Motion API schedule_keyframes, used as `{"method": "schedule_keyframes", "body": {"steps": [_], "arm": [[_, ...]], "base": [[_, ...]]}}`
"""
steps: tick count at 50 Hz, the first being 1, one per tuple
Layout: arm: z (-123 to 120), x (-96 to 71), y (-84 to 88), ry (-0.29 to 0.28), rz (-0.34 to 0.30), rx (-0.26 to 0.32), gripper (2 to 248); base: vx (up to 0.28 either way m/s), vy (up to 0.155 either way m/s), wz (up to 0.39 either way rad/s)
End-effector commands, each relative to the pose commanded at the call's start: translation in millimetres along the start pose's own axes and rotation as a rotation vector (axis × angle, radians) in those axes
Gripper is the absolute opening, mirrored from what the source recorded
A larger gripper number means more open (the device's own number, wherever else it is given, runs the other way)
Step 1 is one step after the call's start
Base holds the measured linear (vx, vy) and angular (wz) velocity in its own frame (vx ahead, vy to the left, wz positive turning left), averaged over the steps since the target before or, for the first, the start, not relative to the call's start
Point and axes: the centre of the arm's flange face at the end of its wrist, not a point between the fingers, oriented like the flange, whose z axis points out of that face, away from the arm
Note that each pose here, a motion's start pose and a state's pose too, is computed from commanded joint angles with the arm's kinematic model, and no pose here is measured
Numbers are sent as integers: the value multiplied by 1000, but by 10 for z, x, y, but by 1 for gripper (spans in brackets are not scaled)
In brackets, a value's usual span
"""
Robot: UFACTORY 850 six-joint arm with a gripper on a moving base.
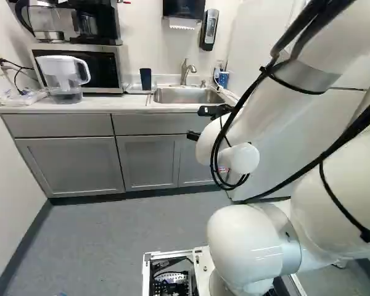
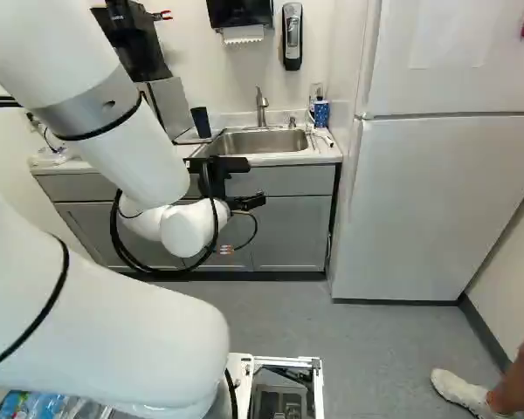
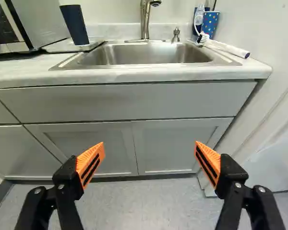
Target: Rinse the cup and place it in the tray
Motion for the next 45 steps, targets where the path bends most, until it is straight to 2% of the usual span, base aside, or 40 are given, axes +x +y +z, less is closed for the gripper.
{"method": "schedule_keyframes", "body": {"steps": [21, 45], "arm": [[-89, -125, -29, 19, -2, 11, 247], [-102, -142, -32, 22, -3, 12, 247]], "base": [[0, 0, 0], [0, 0, 0]]}}
